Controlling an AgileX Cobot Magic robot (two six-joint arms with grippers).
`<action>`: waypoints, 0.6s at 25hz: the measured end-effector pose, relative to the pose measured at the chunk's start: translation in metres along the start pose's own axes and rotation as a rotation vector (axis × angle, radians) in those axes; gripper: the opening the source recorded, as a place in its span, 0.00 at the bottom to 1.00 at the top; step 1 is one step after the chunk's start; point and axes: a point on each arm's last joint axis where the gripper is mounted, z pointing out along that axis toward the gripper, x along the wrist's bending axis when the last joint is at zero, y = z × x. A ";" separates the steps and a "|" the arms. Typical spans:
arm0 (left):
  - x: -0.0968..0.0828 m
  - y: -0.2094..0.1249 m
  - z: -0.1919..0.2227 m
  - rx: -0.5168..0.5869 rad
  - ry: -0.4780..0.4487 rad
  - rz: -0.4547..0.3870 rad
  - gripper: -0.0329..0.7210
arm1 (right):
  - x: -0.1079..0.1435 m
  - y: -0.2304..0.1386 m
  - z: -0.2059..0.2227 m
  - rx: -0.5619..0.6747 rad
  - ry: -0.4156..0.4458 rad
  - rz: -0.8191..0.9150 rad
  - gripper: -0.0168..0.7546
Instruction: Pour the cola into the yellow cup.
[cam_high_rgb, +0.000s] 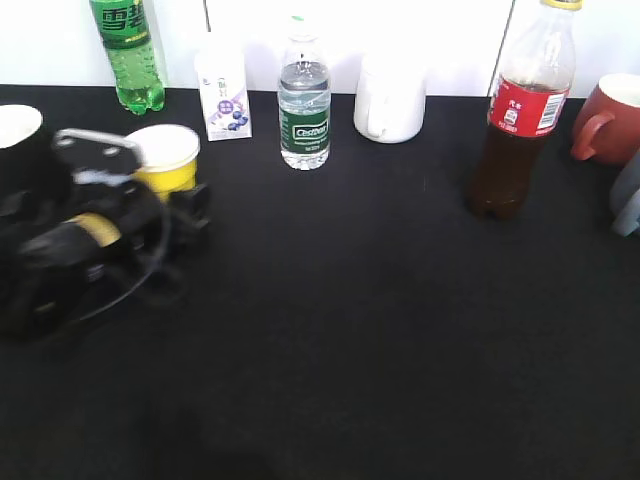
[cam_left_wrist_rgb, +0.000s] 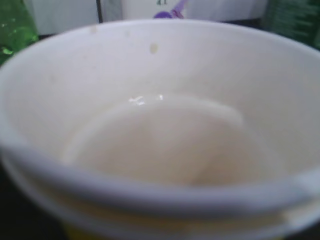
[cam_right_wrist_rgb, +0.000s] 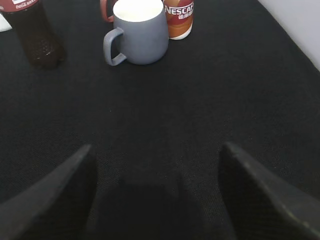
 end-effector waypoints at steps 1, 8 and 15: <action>-0.002 0.009 -0.015 -0.014 -0.019 0.011 0.62 | 0.000 0.000 0.000 0.000 0.000 0.000 0.76; -0.042 0.046 -0.078 -0.039 -0.466 0.101 0.62 | 0.000 0.000 0.000 -0.001 0.000 0.000 0.76; -0.067 0.038 -0.092 0.003 -0.743 0.187 0.62 | 0.000 0.000 0.000 -0.001 0.000 0.000 0.76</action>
